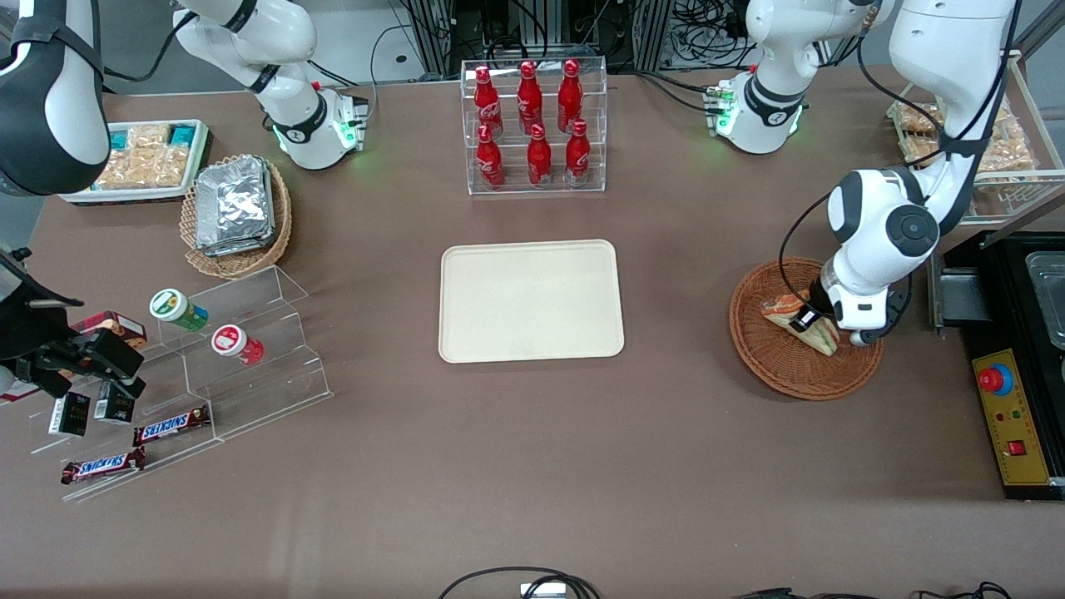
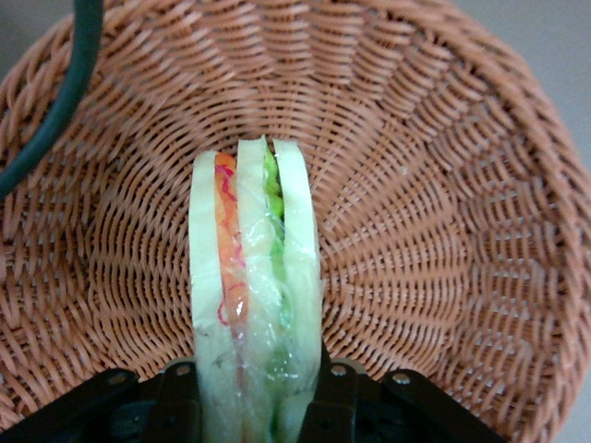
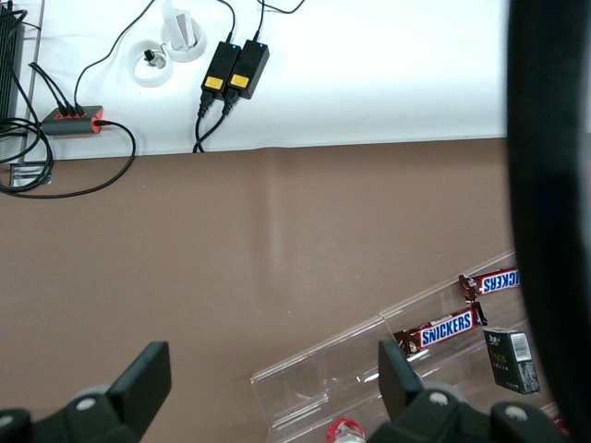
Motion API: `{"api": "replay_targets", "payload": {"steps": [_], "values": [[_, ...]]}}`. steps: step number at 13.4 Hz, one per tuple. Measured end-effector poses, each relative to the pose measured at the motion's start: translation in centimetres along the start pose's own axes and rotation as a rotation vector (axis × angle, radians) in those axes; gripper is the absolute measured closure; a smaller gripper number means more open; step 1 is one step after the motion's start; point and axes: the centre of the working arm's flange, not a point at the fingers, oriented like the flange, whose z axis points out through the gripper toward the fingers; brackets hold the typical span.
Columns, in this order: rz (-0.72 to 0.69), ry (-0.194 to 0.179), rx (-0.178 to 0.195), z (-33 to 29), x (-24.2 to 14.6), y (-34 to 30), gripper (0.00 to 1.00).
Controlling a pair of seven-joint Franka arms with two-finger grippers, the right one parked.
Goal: Place sandwich from basket to tray
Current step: 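Lift the sandwich out of the basket and carry it toward the tray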
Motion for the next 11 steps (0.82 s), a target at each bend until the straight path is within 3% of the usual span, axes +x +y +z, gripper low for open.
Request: {"api": "replay_targets", "payload": {"steps": [3, 6, 11], "values": [[0.019, -0.007, 0.022, -3.3, 0.2, 1.4, 0.8], [0.088, -0.029, 0.063, -8.4, -1.3, 5.1, 0.8], [0.306, -0.03, 0.049, -11.4, -8.5, 11.9, 0.8]]}}
